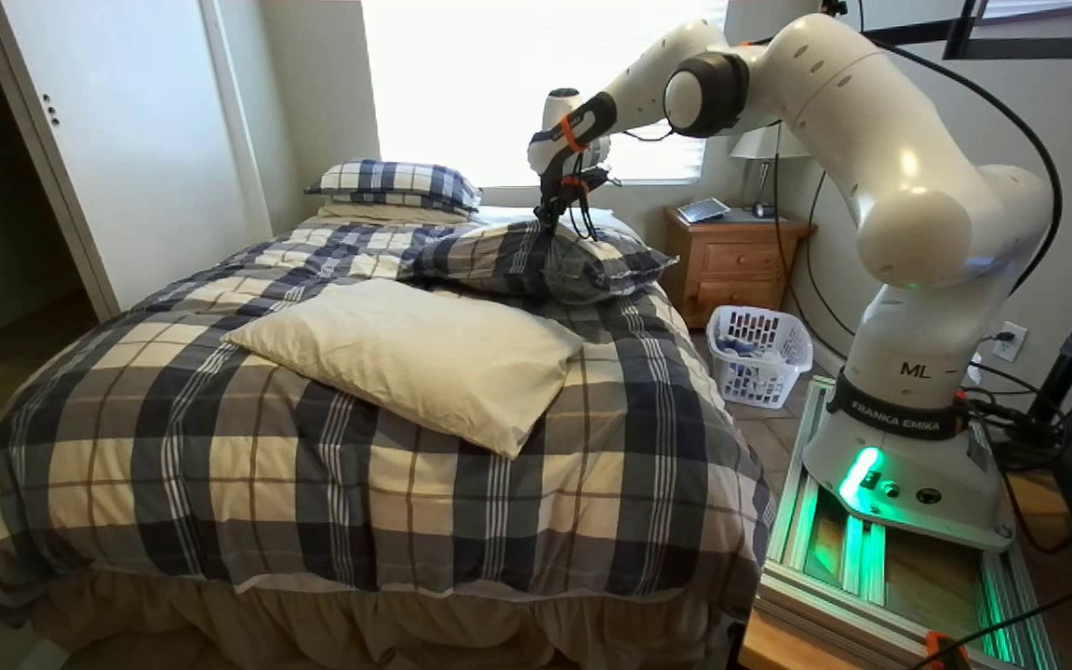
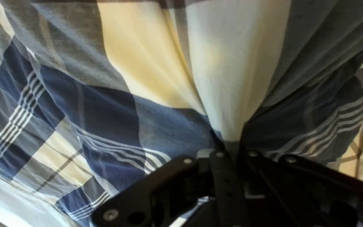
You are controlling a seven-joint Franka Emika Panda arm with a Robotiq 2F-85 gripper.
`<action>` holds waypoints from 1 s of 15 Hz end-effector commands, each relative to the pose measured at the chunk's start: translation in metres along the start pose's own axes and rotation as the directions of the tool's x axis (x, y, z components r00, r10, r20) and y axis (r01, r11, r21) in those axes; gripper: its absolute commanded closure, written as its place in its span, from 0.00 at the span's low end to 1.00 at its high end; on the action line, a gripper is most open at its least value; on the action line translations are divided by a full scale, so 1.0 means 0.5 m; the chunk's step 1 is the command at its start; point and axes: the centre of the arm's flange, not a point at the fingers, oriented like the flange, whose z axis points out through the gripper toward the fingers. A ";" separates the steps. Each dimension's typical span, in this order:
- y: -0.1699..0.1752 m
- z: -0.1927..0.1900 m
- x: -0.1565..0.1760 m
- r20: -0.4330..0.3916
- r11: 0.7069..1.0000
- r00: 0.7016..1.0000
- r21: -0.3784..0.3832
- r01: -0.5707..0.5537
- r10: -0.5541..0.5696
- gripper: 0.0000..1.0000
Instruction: Pick up the the checkered pillow and put it onto white pillow
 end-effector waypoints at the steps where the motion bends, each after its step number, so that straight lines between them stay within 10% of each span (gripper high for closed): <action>1: -0.002 -0.102 -0.013 -0.048 0.998 0.997 -0.010 0.064 -0.065 0.99; 15: -0.141 -0.330 0.061 -0.269 0.975 0.938 -0.026 0.219 -0.218 0.99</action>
